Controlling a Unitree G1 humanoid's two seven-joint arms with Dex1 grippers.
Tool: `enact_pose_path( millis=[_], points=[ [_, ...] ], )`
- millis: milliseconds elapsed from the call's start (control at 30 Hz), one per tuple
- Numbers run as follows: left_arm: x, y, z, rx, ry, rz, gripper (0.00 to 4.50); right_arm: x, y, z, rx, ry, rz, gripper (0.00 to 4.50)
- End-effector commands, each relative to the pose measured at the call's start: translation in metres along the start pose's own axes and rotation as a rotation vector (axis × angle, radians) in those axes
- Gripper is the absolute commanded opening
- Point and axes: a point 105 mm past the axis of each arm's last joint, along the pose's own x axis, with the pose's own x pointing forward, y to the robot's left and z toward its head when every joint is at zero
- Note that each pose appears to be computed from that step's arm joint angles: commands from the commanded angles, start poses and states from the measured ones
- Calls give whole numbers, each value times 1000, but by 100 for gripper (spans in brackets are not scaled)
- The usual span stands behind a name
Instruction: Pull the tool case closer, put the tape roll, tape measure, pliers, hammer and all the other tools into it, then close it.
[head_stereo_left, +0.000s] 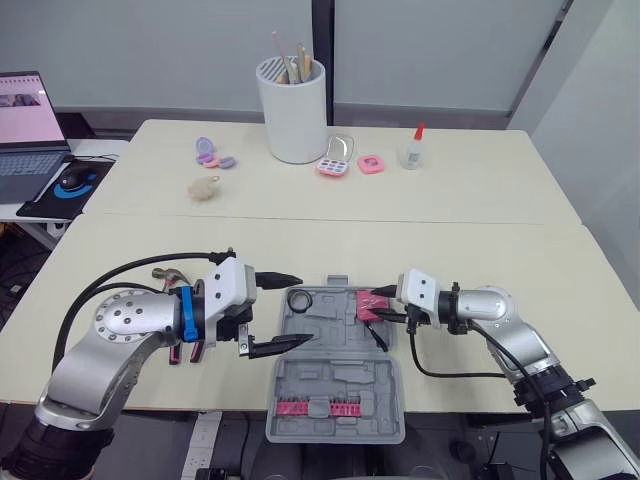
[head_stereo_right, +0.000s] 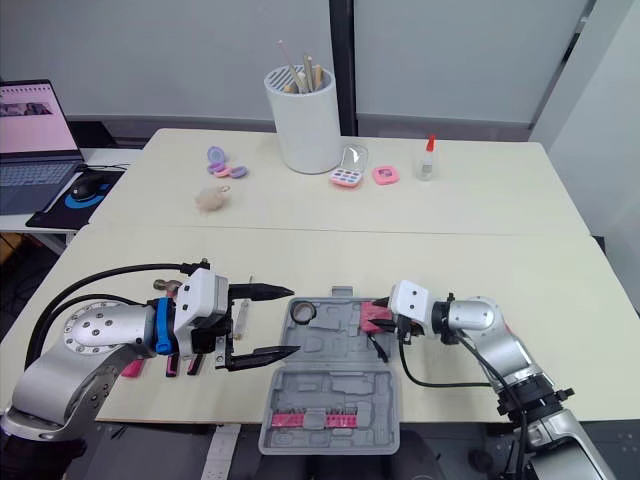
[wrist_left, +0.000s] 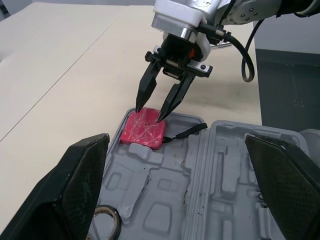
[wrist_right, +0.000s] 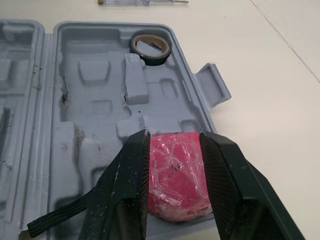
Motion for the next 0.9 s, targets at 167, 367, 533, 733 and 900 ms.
enact_pose_path(
  millis=[167,367,533,733,900],
  points=[
    [-1,-2,1,29,-1,-9,450,7,-5,-25,60,33,-41,166],
    [-2,-6,-2,24,6,-14,450,8,0,-44,144,62,-35,166],
    [-3,-6,-1,26,9,-14,450,9,4,-49,165,68,-33,166],
    [-3,-4,1,31,8,-11,450,10,3,-44,166,43,-38,166],
    [-9,3,3,10,16,29,450,-3,-10,-13,137,-57,-55,166]
  ],
)
